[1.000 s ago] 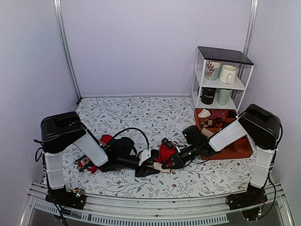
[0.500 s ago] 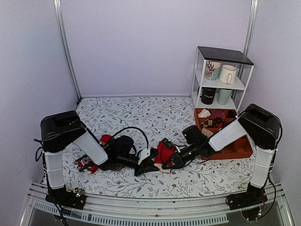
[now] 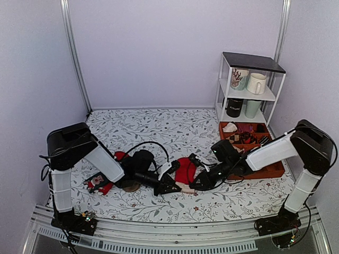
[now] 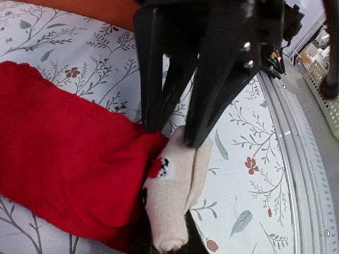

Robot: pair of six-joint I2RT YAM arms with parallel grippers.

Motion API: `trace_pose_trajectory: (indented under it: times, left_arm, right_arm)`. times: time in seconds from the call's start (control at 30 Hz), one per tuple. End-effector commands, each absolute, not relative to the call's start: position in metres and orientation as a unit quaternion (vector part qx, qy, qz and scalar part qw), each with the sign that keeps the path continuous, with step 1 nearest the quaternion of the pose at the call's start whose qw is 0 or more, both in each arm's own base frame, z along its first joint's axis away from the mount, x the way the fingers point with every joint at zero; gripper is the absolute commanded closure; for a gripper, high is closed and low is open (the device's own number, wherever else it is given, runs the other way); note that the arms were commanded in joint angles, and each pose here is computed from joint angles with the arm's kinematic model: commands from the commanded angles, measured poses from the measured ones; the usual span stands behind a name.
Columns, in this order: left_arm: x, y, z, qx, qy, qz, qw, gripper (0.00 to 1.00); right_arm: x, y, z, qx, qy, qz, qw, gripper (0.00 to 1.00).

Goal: Roll the socks
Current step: Roll a pair of socks at the center of the board.

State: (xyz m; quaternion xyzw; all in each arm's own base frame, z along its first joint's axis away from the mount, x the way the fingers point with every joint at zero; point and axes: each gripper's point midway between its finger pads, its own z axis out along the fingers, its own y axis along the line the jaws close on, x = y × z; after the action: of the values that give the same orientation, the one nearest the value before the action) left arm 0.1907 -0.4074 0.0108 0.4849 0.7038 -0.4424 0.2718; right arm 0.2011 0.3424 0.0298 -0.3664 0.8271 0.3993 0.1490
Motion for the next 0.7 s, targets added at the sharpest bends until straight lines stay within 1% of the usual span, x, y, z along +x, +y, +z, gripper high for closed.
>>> trace_pose_trajectory:
  times: [0.0, 0.07, 0.17, 0.3, 0.43, 0.67]
  left_arm:
    - [0.153, -0.342, -0.081, 0.402, 0.826, -0.383, 0.096, 1.0]
    - [0.146, -0.333, -0.092, 0.385, 0.835, -0.386, 0.077, 1.0]
    - [0.138, -0.325, -0.101, 0.367, 0.841, -0.393, 0.062, 1.0]
    - [0.133, -0.32, -0.106, 0.36, 0.842, -0.397, 0.055, 1.0]
    - [0.134, -0.32, -0.104, 0.365, 0.841, -0.396, 0.053, 1.0]
    - [0.132, -0.318, -0.109, 0.367, 0.842, -0.392, 0.039, 1.0]
  right_arm:
    - [0.212, 0.323, 0.065, -0.407, 0.795, 0.341, 0.293, 0.66]
    - [0.199, 0.327, 0.086, -0.452, 0.743, 0.333, 0.364, 0.6]
    - [0.183, 0.333, 0.083, -0.511, 0.693, 0.292, 0.415, 0.54]
    - [0.176, 0.347, 0.065, -0.567, 0.668, 0.224, 0.426, 0.51]
    - [0.188, 0.351, 0.062, -0.584, 0.657, 0.164, 0.448, 0.51]
    - [0.192, 0.357, 0.063, -0.599, 0.642, 0.15, 0.455, 0.51]
